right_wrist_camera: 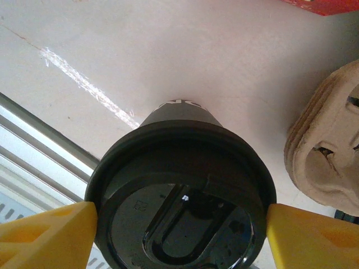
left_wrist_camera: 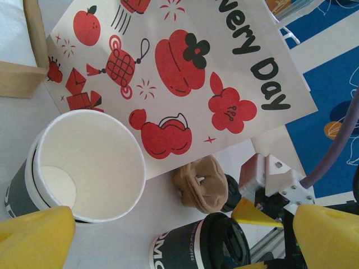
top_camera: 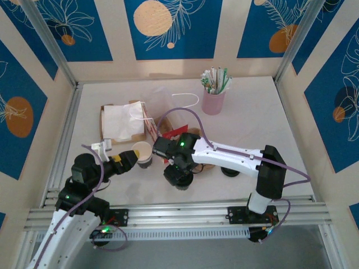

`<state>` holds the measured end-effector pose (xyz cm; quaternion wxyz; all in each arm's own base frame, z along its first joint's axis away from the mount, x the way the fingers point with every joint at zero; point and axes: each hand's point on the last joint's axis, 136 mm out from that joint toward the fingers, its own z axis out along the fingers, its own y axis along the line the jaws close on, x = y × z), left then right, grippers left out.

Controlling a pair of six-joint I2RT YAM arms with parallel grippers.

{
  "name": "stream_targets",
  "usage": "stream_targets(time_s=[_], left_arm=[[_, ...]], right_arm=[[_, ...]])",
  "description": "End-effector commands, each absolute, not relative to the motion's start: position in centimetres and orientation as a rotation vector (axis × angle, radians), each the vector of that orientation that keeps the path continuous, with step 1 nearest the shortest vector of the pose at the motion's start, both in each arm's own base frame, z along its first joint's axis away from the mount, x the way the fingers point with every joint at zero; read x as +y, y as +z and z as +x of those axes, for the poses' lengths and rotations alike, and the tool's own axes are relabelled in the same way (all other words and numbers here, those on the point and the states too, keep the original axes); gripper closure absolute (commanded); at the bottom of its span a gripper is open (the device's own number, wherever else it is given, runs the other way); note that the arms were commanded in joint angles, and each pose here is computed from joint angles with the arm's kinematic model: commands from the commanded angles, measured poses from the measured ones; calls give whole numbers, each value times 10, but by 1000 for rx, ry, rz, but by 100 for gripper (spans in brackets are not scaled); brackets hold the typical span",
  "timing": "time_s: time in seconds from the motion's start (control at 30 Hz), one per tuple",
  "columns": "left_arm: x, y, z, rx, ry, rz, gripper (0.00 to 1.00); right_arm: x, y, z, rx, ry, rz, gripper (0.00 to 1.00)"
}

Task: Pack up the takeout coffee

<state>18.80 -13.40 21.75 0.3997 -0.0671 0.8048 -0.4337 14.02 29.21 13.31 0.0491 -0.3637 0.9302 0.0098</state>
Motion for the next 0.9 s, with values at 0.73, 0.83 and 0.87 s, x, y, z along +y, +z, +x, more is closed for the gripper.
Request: stream_targets(time_s=[0.73,0.83,0.87], left_arm=[[-136,225,186,2010,-1103,-123,0],[-136,224,186,2012,-1103,-123,0],[-136,225,186,2011,-1103,-123,0]], right_arm=[[280,131,132,2893,-28,-1081,18],[279,132,132,2895,-26,-1073,17],[278,132,131,2895,-27,-1073,18]])
